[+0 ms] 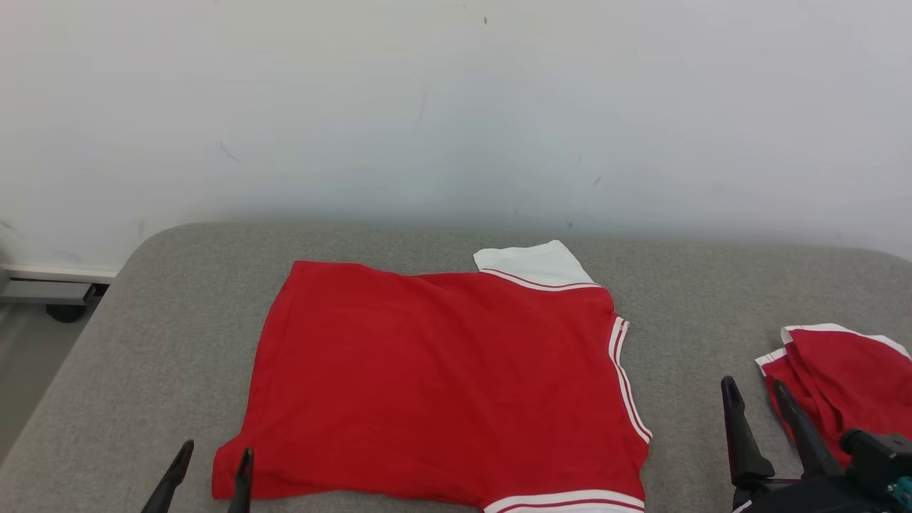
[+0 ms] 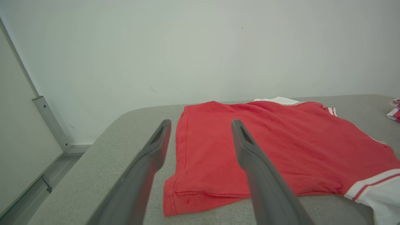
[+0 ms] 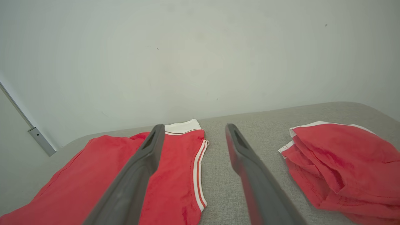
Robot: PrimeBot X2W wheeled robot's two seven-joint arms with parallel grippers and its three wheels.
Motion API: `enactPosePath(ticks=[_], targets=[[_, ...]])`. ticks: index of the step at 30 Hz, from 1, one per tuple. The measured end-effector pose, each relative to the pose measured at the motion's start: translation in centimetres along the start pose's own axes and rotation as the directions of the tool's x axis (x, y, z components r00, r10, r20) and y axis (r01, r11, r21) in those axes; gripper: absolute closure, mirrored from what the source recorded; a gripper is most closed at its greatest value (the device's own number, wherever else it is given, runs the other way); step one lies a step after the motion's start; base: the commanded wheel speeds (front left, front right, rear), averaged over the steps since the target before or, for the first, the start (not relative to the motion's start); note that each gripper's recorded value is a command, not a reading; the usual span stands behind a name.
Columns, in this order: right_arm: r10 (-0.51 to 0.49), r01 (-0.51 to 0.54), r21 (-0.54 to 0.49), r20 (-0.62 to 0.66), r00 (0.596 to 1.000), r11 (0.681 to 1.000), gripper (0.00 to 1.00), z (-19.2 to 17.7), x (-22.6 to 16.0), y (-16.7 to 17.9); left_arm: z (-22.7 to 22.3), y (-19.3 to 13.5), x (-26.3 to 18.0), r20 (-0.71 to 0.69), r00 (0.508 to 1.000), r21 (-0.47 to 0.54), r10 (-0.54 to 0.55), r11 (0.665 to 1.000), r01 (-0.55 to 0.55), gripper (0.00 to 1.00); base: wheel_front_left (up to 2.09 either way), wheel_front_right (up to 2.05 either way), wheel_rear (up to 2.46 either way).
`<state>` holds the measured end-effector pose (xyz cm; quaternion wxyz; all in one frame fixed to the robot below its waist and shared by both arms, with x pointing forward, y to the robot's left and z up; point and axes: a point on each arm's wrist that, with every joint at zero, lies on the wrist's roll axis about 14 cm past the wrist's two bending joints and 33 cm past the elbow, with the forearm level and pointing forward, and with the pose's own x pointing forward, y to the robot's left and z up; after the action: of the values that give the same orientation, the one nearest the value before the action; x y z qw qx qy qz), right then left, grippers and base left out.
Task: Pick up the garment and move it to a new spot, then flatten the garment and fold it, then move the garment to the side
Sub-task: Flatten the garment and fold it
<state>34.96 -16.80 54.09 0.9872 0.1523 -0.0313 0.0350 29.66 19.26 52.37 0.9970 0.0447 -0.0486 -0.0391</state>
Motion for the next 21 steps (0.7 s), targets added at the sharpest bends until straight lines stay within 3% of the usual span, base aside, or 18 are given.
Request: enactPosePath(ticks=[21], targets=[[0.002,-0.002,-0.002,0.004,1.000,1.000,0.00,-0.51,0.07,-0.12,0.44,0.02,0.15,-0.027,1.000,-0.013,0.009,1.000,-0.010,0.00,0.00,0.00,0.00]])
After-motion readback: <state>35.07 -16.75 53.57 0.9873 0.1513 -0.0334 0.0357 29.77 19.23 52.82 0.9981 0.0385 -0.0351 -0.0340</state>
